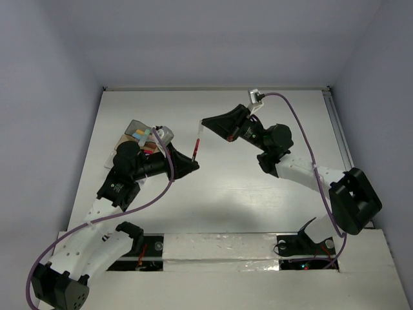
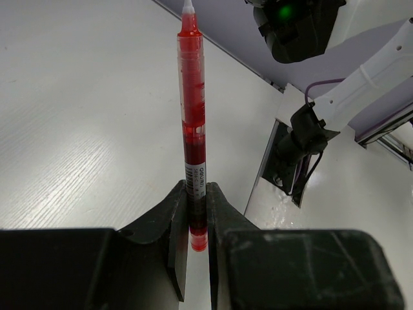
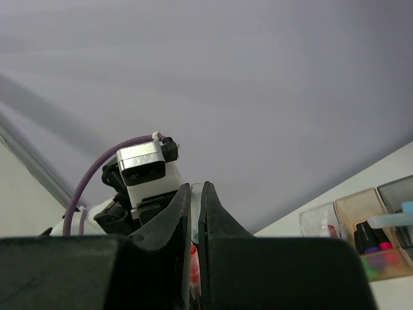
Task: Sort the stationery into containers
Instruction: Close the pen cap on the pen.
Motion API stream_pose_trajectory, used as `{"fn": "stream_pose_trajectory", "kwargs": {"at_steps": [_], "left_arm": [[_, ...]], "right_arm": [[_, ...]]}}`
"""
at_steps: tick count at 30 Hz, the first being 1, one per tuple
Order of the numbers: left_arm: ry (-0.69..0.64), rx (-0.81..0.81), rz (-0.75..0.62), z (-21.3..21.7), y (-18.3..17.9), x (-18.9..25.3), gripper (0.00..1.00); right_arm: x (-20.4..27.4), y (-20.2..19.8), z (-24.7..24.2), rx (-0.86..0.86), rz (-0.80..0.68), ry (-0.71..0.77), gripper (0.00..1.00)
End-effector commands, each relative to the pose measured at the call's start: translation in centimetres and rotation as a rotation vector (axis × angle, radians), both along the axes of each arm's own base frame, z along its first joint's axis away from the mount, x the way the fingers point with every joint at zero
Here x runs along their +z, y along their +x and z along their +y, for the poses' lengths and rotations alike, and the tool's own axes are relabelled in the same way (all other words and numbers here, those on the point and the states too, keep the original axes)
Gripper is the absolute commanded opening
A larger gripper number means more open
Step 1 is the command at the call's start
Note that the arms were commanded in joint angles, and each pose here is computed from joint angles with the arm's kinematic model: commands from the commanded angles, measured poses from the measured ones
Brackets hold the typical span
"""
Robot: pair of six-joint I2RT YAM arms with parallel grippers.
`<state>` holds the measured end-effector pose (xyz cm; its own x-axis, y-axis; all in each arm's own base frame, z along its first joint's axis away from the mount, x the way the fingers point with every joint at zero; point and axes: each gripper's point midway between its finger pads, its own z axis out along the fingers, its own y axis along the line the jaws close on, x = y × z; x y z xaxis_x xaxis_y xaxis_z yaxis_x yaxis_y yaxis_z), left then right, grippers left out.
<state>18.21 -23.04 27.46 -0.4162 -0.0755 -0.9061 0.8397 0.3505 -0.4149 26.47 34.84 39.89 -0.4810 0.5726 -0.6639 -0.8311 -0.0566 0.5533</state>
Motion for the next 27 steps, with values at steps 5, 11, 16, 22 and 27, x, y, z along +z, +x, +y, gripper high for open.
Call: {"fn": "stream_pose_trajectory", "kwargs": {"at_steps": [5,11,16,22,27], "left_arm": [[-0.026,-0.017,-0.046,-0.1,-0.1,1.0,0.00],[-0.024,-0.011,-0.042,-0.1,0.1,0.9,0.00],[-0.020,-0.003,-0.038,-0.1,0.2,0.8,0.00],[-0.017,0.015,-0.043,0.1,0.4,0.8,0.00],[-0.013,0.028,-0.038,0.2,0.7,0.7,0.00]], "right_arm": [[4.0,-1.5,-0.6,-0.018,-0.116,0.086,0.00],[4.3,-1.7,-0.6,-0.010,-0.126,0.095,0.00],[4.2,-1.9,-0.6,-0.006,-0.130,0.094,0.00],[3.6,-2.1,-0.2,0.006,-0.119,0.083,0.00],[3.0,-2.3,0.1,0.012,-0.118,0.069,0.00]]}}
